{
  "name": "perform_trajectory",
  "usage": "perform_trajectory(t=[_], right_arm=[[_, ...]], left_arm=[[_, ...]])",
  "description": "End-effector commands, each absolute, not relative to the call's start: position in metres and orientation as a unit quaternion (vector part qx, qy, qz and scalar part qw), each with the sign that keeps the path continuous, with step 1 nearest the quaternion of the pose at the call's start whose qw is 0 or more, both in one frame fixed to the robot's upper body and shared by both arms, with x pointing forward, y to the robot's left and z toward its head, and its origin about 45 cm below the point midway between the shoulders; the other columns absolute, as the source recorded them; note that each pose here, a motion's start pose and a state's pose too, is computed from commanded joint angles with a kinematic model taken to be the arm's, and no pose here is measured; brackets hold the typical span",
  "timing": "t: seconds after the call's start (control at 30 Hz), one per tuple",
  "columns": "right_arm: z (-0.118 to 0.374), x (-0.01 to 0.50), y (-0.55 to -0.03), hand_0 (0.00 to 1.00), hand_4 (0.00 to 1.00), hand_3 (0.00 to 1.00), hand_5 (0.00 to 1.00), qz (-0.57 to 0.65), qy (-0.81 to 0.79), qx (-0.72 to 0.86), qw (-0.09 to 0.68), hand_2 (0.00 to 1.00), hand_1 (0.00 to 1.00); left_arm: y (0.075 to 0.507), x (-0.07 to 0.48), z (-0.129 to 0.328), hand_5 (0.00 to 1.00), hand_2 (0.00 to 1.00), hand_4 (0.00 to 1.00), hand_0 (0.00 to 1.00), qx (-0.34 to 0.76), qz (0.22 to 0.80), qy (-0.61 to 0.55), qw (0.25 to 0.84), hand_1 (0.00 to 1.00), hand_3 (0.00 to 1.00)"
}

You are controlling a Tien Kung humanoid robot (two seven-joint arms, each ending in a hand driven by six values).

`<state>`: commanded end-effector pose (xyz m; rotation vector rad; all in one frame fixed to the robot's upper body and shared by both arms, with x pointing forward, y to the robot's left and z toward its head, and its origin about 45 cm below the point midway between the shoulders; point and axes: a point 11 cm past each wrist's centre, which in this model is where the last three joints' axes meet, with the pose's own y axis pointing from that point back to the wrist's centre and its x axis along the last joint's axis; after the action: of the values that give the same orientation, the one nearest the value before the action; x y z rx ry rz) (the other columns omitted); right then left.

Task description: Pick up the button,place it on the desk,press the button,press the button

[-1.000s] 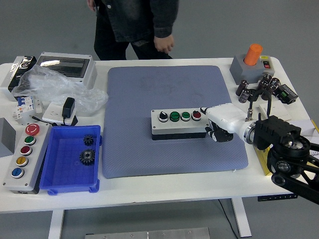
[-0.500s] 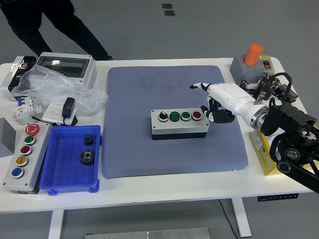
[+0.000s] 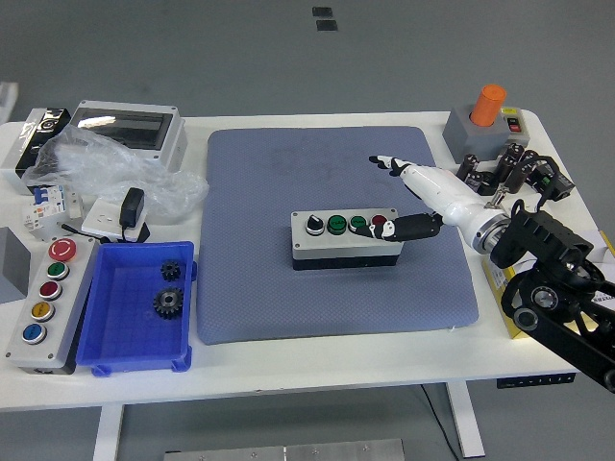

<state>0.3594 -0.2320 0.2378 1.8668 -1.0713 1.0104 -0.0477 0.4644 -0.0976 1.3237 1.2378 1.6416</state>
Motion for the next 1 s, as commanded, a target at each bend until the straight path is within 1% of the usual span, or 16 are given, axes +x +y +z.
perform_trajectory(t=[0.07,0.1,0.33,0.57,0.67,0.7,1.0], right_arm=[[0.238,0.359,-0.233,0.909,0.998,0.998,0.577,0.391,-0.421,0.729,0.371,0.947,0.899],[0.238,0.359,-0.233,0.917,0.998,0.998,0.613,0.39,-0.422,0.73,0.37,0.941,0.904],[0.236,0.359,-0.235,0.925,0.998,0.998,0.621,0.375,-0.429,0.738,0.361,0.938,0.906],[0.24,0.363,-0.242,0.924,0.998,0.998,0.629,0.348,-0.455,0.75,0.331,0.935,0.907],[0.243,0.364,-0.245,0.924,0.998,0.998,0.629,0.331,-0.467,0.759,0.312,0.935,0.907],[0.243,0.364,-0.245,0.921,0.998,0.998,0.634,0.328,-0.469,0.76,0.307,0.933,0.906],[0.258,0.37,-0.259,0.922,0.998,0.998,0.642,0.262,-0.524,0.783,0.207,0.932,0.903]], left_arm=[[0.464,-0.048,-0.098,0.482,0.675,0.691,0.707,0.508,0.631,0.476,0.341,0.755,0.678],[0.464,-0.048,-0.098,0.482,0.676,0.693,0.707,0.508,0.631,0.476,0.341,0.755,0.68],[0.463,-0.047,-0.098,0.482,0.675,0.695,0.707,0.507,0.632,0.477,0.341,0.754,0.68],[0.463,-0.049,-0.098,0.482,0.676,0.696,0.707,0.508,0.631,0.479,0.34,0.755,0.683],[0.463,-0.049,-0.098,0.482,0.676,0.696,0.707,0.507,0.631,0.479,0.339,0.755,0.683],[0.463,-0.049,-0.098,0.482,0.675,0.711,0.707,0.507,0.631,0.479,0.339,0.754,0.686],[0.461,-0.052,-0.099,0.481,0.676,0.717,0.707,0.507,0.628,0.483,0.339,0.755,0.689]])
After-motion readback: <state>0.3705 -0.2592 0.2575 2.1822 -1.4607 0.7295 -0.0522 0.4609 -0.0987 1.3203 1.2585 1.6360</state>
